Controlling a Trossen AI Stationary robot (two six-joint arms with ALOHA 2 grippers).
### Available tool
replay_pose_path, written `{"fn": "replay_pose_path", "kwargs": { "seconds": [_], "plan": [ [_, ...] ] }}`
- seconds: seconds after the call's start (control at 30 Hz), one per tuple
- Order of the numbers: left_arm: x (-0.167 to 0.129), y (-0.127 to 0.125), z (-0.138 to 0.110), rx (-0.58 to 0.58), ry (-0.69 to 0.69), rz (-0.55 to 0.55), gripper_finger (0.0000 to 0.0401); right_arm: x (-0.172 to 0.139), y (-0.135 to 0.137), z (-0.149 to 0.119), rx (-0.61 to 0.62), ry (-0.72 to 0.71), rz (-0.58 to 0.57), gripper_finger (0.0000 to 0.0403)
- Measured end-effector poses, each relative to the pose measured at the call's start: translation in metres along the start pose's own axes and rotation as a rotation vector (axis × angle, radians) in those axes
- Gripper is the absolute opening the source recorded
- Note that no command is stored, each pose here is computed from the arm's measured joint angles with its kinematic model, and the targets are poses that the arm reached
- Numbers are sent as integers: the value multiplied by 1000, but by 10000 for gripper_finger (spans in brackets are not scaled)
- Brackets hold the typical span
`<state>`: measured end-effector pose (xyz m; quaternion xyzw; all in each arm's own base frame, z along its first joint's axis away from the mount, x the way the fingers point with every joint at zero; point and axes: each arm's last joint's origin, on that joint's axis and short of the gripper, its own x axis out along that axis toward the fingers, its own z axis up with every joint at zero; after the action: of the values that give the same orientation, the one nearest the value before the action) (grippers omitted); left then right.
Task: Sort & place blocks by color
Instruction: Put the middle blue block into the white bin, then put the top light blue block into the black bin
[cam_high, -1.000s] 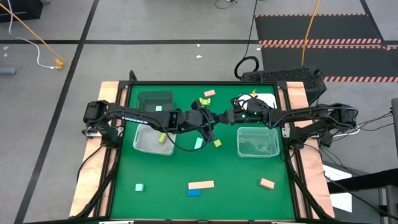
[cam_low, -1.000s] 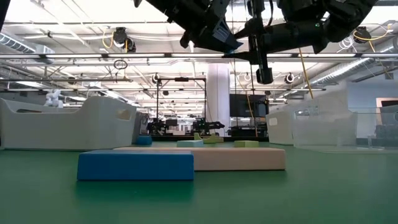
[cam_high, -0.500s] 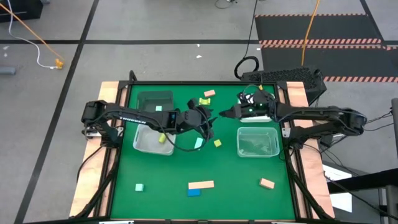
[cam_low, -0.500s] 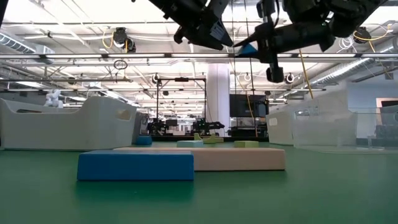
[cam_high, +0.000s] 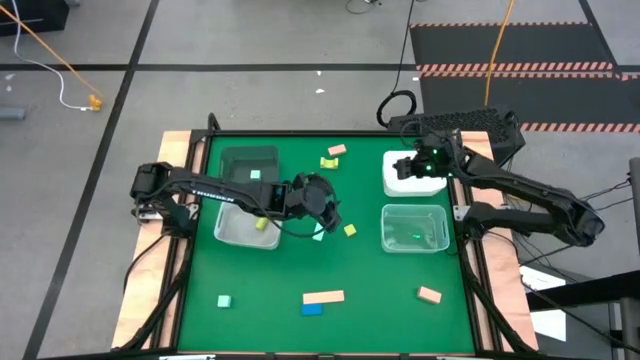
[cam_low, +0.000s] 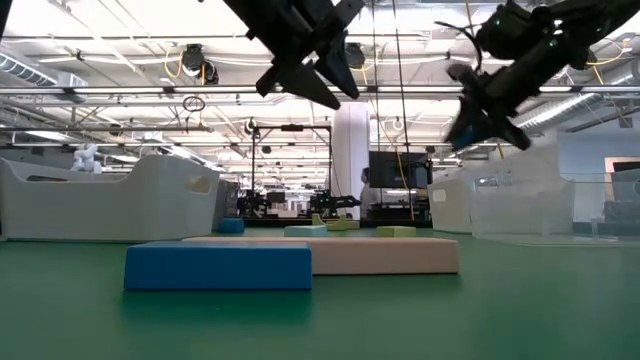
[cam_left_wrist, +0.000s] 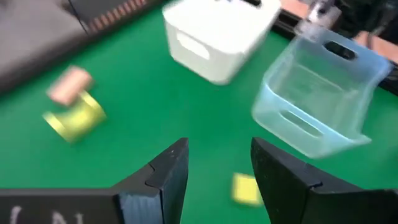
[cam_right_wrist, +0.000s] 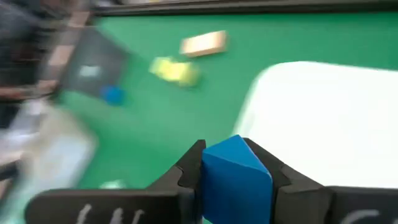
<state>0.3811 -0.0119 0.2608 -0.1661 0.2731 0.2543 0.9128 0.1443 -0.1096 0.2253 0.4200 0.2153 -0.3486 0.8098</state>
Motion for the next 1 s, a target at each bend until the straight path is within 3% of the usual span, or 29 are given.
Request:
{"fn": "replay_pose_path", "kwargs": {
  "seconds": [0.17,0.53,0.77,1.0],
  "plan": [
    [-5,-8,-12,-110,84,-29,175,-2,-16,-1,-94,16,-173,65],
    [-2,-23,-36,-241,165,-3,175,-3,-17,-1,-253,22,-177,163],
    [9,-25,-48,-295,198,32,175,-7,-11,-1,-246,40,-39,220],
    [18,-21,-66,-307,280,124,175,-17,3,0,-245,7,155,232]
  ]
}}
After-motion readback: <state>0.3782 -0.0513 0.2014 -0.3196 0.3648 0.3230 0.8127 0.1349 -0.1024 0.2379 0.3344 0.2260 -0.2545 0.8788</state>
